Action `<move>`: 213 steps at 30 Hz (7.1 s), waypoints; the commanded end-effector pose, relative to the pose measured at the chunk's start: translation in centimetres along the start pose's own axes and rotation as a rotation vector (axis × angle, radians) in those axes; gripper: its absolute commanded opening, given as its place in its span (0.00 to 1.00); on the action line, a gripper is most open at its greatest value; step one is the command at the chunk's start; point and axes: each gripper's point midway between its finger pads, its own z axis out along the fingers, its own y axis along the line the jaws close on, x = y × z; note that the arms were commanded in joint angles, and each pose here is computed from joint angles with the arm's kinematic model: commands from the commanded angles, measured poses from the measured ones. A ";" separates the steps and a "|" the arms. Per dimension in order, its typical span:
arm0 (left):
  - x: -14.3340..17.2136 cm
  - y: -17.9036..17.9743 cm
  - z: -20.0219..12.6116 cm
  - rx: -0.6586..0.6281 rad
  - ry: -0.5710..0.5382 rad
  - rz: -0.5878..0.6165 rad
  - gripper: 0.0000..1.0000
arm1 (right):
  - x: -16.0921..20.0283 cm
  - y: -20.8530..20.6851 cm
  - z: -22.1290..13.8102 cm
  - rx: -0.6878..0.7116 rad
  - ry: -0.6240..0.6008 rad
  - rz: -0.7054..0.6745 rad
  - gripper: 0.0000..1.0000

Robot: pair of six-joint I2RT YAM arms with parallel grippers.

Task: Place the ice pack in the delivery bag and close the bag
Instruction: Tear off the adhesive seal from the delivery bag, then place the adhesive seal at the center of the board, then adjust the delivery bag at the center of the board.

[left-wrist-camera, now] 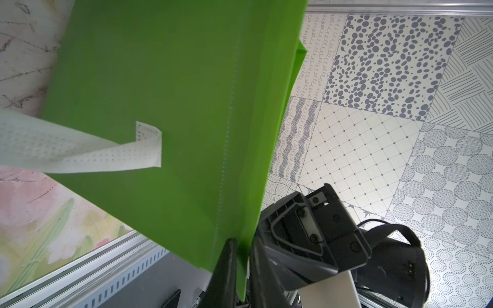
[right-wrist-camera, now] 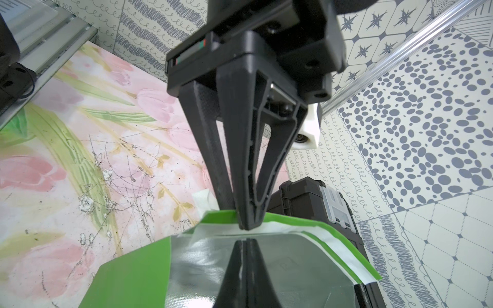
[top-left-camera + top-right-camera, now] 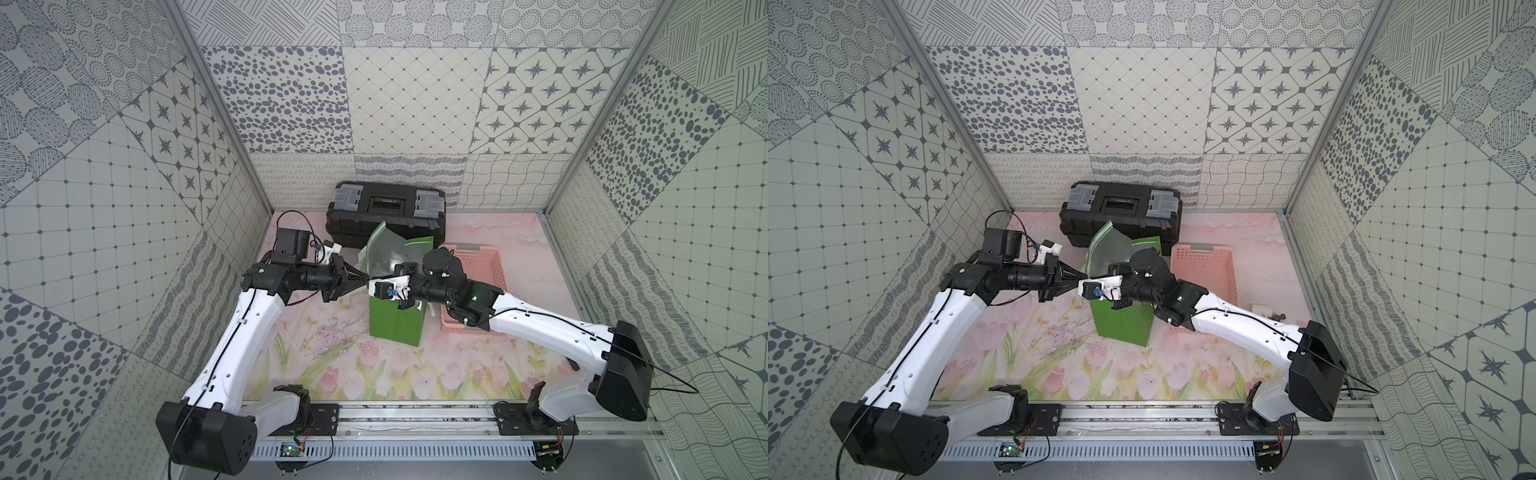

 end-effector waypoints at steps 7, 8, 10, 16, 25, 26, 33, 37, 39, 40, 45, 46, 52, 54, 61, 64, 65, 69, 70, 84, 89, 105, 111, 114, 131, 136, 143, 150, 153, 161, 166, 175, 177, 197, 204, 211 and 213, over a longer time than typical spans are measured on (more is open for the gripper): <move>0.0 -0.2 -0.2 -0.008 0.000 0.028 0.00 | 0.1 -0.2 -0.8 -0.032 0.004 -0.026 0.27; 0.0 -0.1 -0.2 -0.008 0.002 0.028 0.00 | 0.2 0.3 -0.8 -0.054 0.001 -0.031 0.29; 0.0 -0.2 -0.2 -0.006 0.004 0.026 0.00 | 0.1 1.2 -0.7 -0.079 -0.007 -0.052 0.33; -0.1 -0.3 -0.2 -0.006 -0.001 0.026 0.00 | -1.0 1.2 -0.2 -0.078 -0.043 -0.040 0.33; -0.1 -0.2 -0.3 -0.009 -0.010 0.025 0.00 | -2.1 1.6 -0.2 -0.090 -0.080 -0.034 0.33; -0.1 -0.2 -0.3 -0.009 -0.011 0.025 0.00 | -2.3 1.5 -0.1 -0.085 -0.085 -0.028 0.33; -0.1 -0.2 -0.3 -0.009 -0.011 0.023 0.00 | -2.3 0.6 0.2 -0.042 -0.079 -0.009 0.29; 0.0 -0.2 -0.3 -0.009 -0.010 0.026 0.00 | -2.2 0.5 0.4 -0.037 -0.072 -0.007 0.23; 0.0 -0.2 -0.3 -0.009 -0.011 0.024 0.00 | -2.2 0.4 0.4 -0.034 -0.073 -0.007 0.21; 0.0 -0.2 -0.3 -0.009 -0.010 0.024 0.00 | -2.1 0.5 0.5 -0.035 -0.070 -0.008 0.20; 0.0 -0.2 -0.4 -0.009 -0.011 0.023 0.00 | -2.2 0.9 0.7 -0.051 -0.073 -0.010 0.18; 0.1 -0.2 -0.4 -0.009 -0.009 0.024 0.00 | -2.1 1.1 0.7 -0.055 -0.071 -0.013 0.18; 0.1 -0.1 -0.3 -0.012 -0.009 0.021 0.00 | -2.2 1.3 1.0 -0.060 -0.071 -0.005 0.17; 0.0 -0.1 -0.3 -0.013 -0.011 0.024 0.00 | -2.3 1.2 1.0 -0.055 -0.073 -0.001 0.16; 0.1 -0.2 -0.4 -0.012 -0.011 0.026 0.00 | -2.3 0.3 1.1 -0.012 -0.065 0.014 0.03; 0.0 -0.1 -0.3 -0.013 -0.011 0.024 0.00 | -2.3 0.1 1.0 -0.002 -0.063 0.014 0.00; 0.0 -0.2 -0.4 -0.013 -0.014 0.025 0.00 | -2.3 0.2 1.0 -0.003 -0.065 0.014 0.00; -0.2 -0.3 -0.5 -0.016 -0.020 0.032 0.04 | -1.9 0.7 0.8 -0.024 -0.056 0.013 0.00; -0.2 -0.4 -0.5 -0.019 -0.024 0.036 0.09 | -1.9 0.7 0.8 -0.022 -0.055 0.018 0.00; -1.6 -2.2 -2.6 -0.025 -0.128 0.107 0.54 | 1.4 -5.1 -1.3 0.156 0.012 0.268 0.00; -1.7 -2.4 -3.5 -0.020 -0.162 0.129 0.58 | 3.2 -8.6 -1.5 0.277 0.060 0.363 0.00; -0.9 -1.8 -4.3 -0.033 -0.195 0.374 0.84 | 20.8 -27.6 -18.6 0.959 0.573 0.533 0.00; -0.1 -1.1 -4.5 -0.037 -0.226 0.458 0.84 | 28.1 -24.4 -28.2 1.100 0.830 0.635 0.00; 0.0 -0.8 -4.4 -0.036 -0.225 0.472 0.84 | 31.6 -20.8 -31.7 1.129 0.957 0.704 0.00; 4.1 0.0 -4.2 0.028 -0.134 0.585 0.85 | 40.5 -7.7 -33.5 0.948 1.118 1.041 0.32; 7.7 2.1 -4.7 0.016 -0.176 0.710 0.89 | 34.4 -11.5 -32.2 0.902 0.946 0.928 0.84; 7.1 4.9 -2.7 -0.002 -0.229 0.696 0.89 | 25.5 -13.4 -24.4 0.592 0.645 0.790 0.99; 6.6 6.0 1.7 -0.026 -0.211 0.820 0.88 | 21.8 -10.9 -13.5 0.164 0.267 0.758 0.99; 5.7 6.5 3.3 -0.062 -0.234 0.888 0.88 | 21.2 -11.3 -11.2 0.087 0.161 0.750 0.99; 2.2 7.3 5.1 -0.168 -0.323 0.986 0.82 | 19.4 -10.1 -7.1 -0.097 0.015 0.697 0.99; 1.1 6.9 4.7 -0.225 -0.355 1.067 0.86 | 18.2 -9.5 -5.0 -0.166 -0.028 0.671 0.99; 2.0 5.6 2.9 -0.225 -0.364 1.205 0.94 | 15.6 -7.8 -4.3 -0.255 -0.060 0.690 0.31; 3.3 4.5 3.4 -0.128 -0.313 1.255 0.86 | 15.4 -7.5 -5.0 -0.236 -0.040 0.696 0.02; -0.6 2.3 5.5 0.069 -0.161 1.367 0.00 | 19.5 -5.5 -13.2 0.161 0.352 0.816 0.00; -3.0 -0.9 7.3 0.190 -0.098 1.423 0.00 | 20.3 -5.8 -15.0 0.227 0.380 0.830 0.00; -2.7 -0.1 8.5 0.263 -0.002 1.335 0.02 | 17.9 -7.2 -18.2 0.329 0.403 0.783 0.73; -2.0 0.1 8.2 0.276 -0.003 1.338 0.19 | 16.0 -7.3 -19.7 0.330 0.393 0.770 0.76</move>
